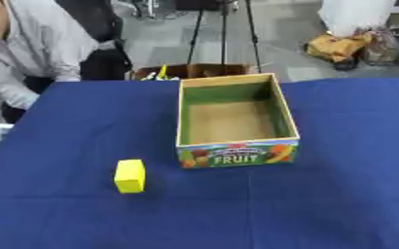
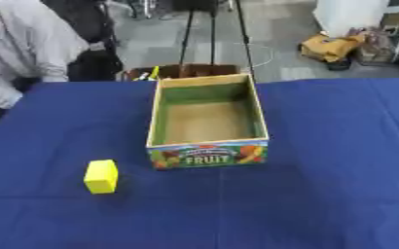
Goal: Pick up objects on the table and place them in the box.
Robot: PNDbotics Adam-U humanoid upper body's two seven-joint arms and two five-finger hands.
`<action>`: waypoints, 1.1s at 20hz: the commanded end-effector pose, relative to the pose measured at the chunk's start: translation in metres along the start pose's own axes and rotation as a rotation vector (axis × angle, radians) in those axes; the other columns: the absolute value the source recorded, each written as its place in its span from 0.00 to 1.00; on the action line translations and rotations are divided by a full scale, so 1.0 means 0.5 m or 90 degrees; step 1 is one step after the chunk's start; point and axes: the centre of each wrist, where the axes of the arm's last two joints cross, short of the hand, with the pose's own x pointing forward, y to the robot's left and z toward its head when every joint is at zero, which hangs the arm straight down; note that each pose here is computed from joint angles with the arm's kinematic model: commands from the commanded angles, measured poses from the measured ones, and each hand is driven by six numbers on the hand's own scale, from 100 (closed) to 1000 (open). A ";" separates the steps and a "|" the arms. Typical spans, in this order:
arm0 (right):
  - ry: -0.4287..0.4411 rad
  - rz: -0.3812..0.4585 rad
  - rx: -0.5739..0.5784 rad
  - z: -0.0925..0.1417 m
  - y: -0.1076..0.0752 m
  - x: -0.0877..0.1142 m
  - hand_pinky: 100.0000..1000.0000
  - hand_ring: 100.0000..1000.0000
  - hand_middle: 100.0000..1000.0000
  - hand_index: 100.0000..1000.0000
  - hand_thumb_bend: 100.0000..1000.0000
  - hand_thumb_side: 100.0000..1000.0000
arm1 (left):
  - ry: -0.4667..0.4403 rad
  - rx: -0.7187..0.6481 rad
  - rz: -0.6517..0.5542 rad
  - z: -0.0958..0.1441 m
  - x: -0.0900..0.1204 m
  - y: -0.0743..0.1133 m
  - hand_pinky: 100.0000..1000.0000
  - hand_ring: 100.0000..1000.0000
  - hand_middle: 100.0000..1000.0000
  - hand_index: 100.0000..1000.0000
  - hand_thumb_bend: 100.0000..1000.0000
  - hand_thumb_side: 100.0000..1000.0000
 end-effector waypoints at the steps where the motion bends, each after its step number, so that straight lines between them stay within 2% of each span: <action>1: -0.022 0.010 0.005 -0.010 -0.005 0.010 0.77 0.89 0.63 0.77 0.00 0.72 | -0.019 0.007 0.002 -0.003 0.014 0.005 0.31 0.28 0.41 0.55 0.00 0.80; 9: -0.027 0.022 0.012 -0.010 -0.005 0.010 0.78 0.89 0.63 0.77 0.00 0.72 | -0.014 0.022 0.008 -0.001 0.012 0.004 0.32 0.32 0.43 0.57 0.00 0.79; 22: -0.040 0.039 0.020 -0.012 -0.004 0.011 0.78 0.90 0.64 0.78 0.00 0.73 | -0.020 0.027 0.018 -0.001 0.014 0.002 0.32 0.32 0.44 0.57 0.00 0.80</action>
